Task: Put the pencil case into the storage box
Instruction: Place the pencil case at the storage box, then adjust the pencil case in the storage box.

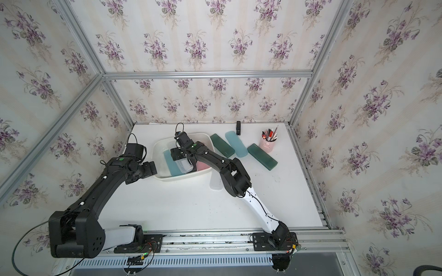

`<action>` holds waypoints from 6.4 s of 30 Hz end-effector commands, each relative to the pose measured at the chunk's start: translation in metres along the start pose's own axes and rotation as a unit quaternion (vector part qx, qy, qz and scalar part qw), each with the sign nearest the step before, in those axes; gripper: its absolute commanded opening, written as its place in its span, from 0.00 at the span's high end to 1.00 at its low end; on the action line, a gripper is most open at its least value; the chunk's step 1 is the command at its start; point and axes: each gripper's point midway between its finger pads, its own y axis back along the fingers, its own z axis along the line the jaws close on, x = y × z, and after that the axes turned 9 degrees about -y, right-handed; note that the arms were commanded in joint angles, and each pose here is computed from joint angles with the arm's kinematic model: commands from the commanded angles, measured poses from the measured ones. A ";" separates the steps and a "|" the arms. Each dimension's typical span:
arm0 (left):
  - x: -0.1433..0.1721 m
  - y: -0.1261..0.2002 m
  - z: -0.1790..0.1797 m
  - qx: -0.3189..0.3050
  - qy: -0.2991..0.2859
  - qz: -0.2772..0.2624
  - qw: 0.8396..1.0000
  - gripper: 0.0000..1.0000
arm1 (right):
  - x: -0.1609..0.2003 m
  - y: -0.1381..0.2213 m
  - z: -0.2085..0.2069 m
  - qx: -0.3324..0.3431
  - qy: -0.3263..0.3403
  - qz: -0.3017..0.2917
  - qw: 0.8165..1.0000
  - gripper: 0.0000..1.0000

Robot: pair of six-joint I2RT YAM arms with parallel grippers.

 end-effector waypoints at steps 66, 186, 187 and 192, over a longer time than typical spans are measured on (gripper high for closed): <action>-0.011 -0.013 -0.007 0.023 -0.023 0.008 0.999 0.01 | -0.013 0.072 -0.036 0.093 0.029 -0.037 0.995 0.13; -0.075 -0.118 -0.180 0.021 -0.048 0.019 0.998 0.06 | 0.041 0.259 -0.198 0.228 -0.046 -0.104 0.967 0.11; -0.076 -0.114 -0.183 0.023 -0.056 0.013 0.998 0.06 | 0.040 0.260 -0.197 0.228 -0.047 -0.105 0.967 0.11; -0.078 -0.098 -0.185 0.021 -0.076 0.002 0.997 0.02 | 0.041 0.259 -0.196 0.223 -0.051 -0.104 0.968 0.11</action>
